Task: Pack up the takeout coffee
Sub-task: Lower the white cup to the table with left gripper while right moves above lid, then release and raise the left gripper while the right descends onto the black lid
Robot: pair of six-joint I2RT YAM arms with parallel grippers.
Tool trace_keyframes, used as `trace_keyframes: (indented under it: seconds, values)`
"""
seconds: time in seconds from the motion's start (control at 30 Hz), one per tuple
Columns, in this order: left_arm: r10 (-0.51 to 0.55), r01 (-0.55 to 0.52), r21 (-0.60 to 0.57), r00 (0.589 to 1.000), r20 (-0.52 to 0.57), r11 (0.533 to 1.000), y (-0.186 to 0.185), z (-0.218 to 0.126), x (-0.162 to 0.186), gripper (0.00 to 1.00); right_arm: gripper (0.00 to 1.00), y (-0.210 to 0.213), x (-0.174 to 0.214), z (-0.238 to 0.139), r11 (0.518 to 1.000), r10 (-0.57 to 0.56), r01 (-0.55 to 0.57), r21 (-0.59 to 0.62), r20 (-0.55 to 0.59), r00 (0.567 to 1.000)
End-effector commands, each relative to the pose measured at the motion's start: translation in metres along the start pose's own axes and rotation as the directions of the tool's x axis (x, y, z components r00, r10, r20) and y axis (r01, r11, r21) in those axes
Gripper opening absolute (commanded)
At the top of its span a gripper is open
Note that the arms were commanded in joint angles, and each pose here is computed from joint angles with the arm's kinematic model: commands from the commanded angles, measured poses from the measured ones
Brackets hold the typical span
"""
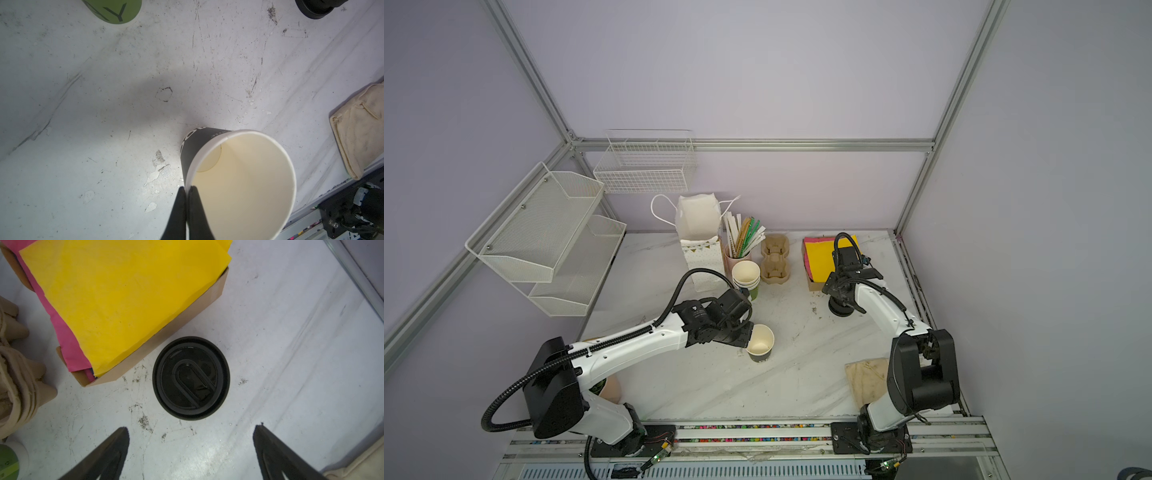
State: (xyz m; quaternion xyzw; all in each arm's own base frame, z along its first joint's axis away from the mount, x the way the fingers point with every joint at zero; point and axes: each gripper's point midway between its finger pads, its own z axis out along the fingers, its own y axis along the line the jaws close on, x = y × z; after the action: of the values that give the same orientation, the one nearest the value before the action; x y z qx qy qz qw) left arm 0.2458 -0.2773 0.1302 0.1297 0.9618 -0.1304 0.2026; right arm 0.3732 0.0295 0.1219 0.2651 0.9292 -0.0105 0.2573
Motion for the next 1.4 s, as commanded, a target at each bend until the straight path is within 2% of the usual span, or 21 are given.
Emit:
trace_keyframes:
  seconds: [0.0,0.27,0.4,0.53,0.6,0.73,0.87,1.07,1.37]
  values:
    - [0.026,-0.026,-0.02,1.0,0.005,0.999,0.004,0.009,0.003,0.09,0.96,-0.001,-0.002,0.008,0.999,-0.031,0.032,0.021,-0.022,0.999]
    - [0.049,-0.048,-0.028,0.998,0.035,0.998,0.0,0.0,-0.012,0.31,0.92,0.004,-0.007,0.024,0.999,-0.039,0.04,0.021,-0.033,0.999]
    - [0.072,-0.068,-0.049,0.993,0.091,0.996,0.0,-0.023,-0.031,0.45,0.89,0.004,-0.008,0.031,0.999,-0.04,0.041,0.022,-0.04,0.998]
    - [0.078,-0.058,-0.118,0.982,0.174,0.991,0.01,-0.057,-0.054,0.66,0.88,0.002,-0.005,0.039,0.998,-0.049,0.051,0.032,-0.056,0.997]
    - [0.092,-0.062,-0.143,0.973,0.21,0.988,0.014,-0.073,-0.063,0.71,0.87,0.003,-0.005,0.041,0.998,-0.049,0.051,0.028,-0.059,0.997]
    - [0.1,-0.055,-0.156,0.951,0.293,0.986,0.022,-0.106,-0.073,0.76,0.85,0.004,-0.005,0.045,0.998,-0.049,0.051,0.021,-0.06,0.997]
    - [0.11,-0.05,-0.186,0.938,0.329,0.981,0.033,-0.121,-0.074,0.78,0.83,0.005,-0.001,0.05,0.998,-0.056,0.058,0.021,-0.076,0.996]
    - [0.11,-0.045,-0.202,0.94,0.324,0.978,0.044,-0.121,-0.066,0.79,0.78,0.006,-0.003,0.049,0.998,-0.054,0.055,0.013,-0.069,0.996]
    - [0.11,-0.042,-0.223,0.946,0.304,0.974,0.053,-0.115,-0.055,0.8,0.78,0.004,0.0,0.052,0.998,-0.06,0.061,0.017,-0.076,0.995]
